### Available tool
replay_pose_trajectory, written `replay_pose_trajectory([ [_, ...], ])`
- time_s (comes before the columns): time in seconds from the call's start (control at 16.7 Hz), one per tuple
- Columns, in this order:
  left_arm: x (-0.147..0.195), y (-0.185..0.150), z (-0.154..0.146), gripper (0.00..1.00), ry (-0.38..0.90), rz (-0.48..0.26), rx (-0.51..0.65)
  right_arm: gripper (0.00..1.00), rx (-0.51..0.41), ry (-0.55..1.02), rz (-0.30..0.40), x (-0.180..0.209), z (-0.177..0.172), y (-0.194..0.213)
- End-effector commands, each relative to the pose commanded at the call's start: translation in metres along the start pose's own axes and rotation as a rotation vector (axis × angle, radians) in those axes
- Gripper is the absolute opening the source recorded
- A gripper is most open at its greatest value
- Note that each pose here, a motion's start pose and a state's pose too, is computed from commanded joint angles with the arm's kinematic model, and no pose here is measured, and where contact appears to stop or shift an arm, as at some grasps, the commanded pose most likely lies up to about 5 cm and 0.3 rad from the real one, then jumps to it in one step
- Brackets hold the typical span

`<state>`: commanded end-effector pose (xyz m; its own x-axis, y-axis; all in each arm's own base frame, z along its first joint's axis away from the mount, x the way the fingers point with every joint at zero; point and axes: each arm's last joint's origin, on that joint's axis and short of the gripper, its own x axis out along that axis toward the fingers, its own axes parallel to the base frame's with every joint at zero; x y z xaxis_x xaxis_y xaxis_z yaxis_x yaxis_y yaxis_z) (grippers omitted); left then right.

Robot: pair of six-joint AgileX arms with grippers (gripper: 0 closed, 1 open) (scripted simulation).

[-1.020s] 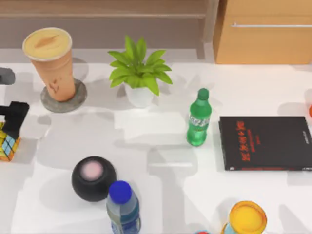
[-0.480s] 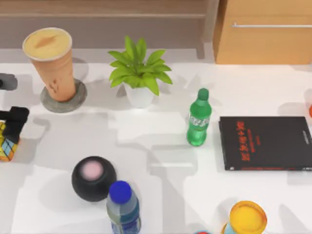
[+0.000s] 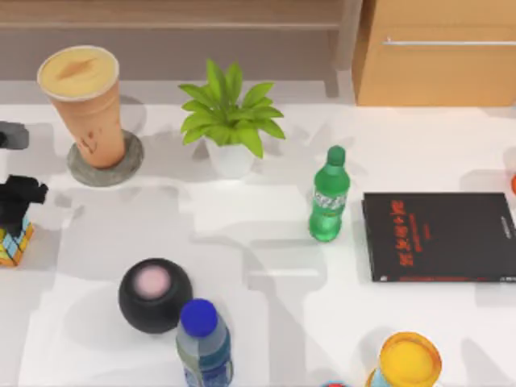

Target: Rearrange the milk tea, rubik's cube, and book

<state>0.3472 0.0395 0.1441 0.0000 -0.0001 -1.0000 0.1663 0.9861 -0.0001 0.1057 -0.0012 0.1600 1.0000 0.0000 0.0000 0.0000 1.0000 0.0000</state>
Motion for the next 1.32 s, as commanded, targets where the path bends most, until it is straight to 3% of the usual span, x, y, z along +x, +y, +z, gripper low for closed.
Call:
replay_pose_trajectory([
  [0.12, 0.000, 0.000, 0.000, 0.02, 0.000, 0.000, 0.000, 1.00, 0.000, 0.000, 0.000, 0.000, 0.000, 0.000],
  [0.18, 0.000, 0.000, 0.000, 0.00, 0.000, 0.000, 0.000, 1.00, 0.000, 0.000, 0.000, 0.000, 0.000, 0.000],
  [0.72, -0.002, 0.000, 0.000, 0.00, -0.003, 0.000, 0.000, 1.00, 0.000, 0.000, 0.000, 0.000, 0.000, 0.000],
  [1.32, -0.028, 0.000, 0.000, 0.00, 0.003, -0.001, 0.002, 1.00, 0.000, 0.000, 0.000, 0.000, 0.000, 0.000],
])
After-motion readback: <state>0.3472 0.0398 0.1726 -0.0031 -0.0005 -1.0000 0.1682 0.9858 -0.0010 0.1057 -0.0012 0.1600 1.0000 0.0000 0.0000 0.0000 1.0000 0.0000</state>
